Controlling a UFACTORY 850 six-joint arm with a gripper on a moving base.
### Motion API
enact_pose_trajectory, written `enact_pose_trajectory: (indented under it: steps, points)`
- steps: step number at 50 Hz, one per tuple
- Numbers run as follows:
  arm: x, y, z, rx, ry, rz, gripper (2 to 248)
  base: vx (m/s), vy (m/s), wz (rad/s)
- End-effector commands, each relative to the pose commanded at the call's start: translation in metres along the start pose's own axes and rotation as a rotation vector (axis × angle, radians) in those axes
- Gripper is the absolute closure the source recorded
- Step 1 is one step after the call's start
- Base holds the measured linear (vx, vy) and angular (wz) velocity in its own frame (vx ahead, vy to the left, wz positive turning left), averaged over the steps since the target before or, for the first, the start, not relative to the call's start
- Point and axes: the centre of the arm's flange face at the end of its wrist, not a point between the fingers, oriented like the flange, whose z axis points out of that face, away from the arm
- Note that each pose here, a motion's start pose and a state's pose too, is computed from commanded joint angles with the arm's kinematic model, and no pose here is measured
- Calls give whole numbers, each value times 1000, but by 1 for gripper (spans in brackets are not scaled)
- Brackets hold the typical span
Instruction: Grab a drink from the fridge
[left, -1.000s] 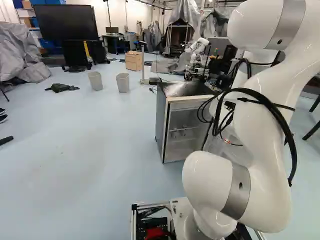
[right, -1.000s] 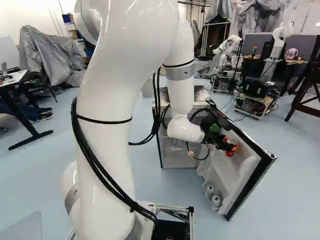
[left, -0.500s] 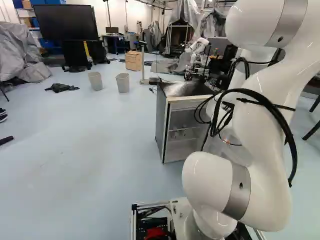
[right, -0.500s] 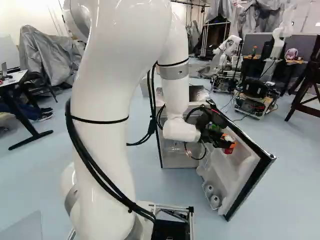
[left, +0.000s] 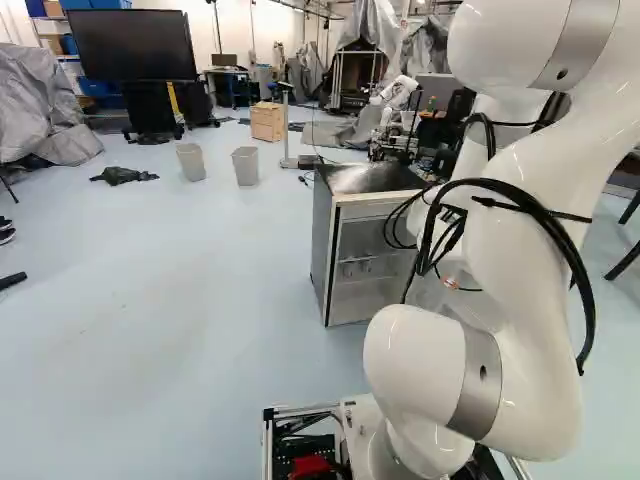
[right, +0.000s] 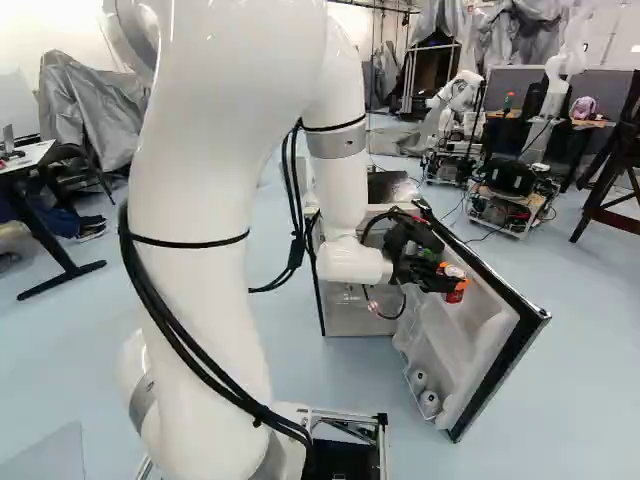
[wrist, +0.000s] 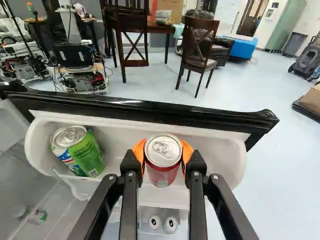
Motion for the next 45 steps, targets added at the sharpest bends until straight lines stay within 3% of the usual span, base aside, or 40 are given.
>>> enact_pose_trajectory:
  steps: [17,45]
  points:
    - [0,-2,-14,28,41,-19,155,0,0,0]
    - [0,-10,-39,145,121,-76,155,0,0,0]
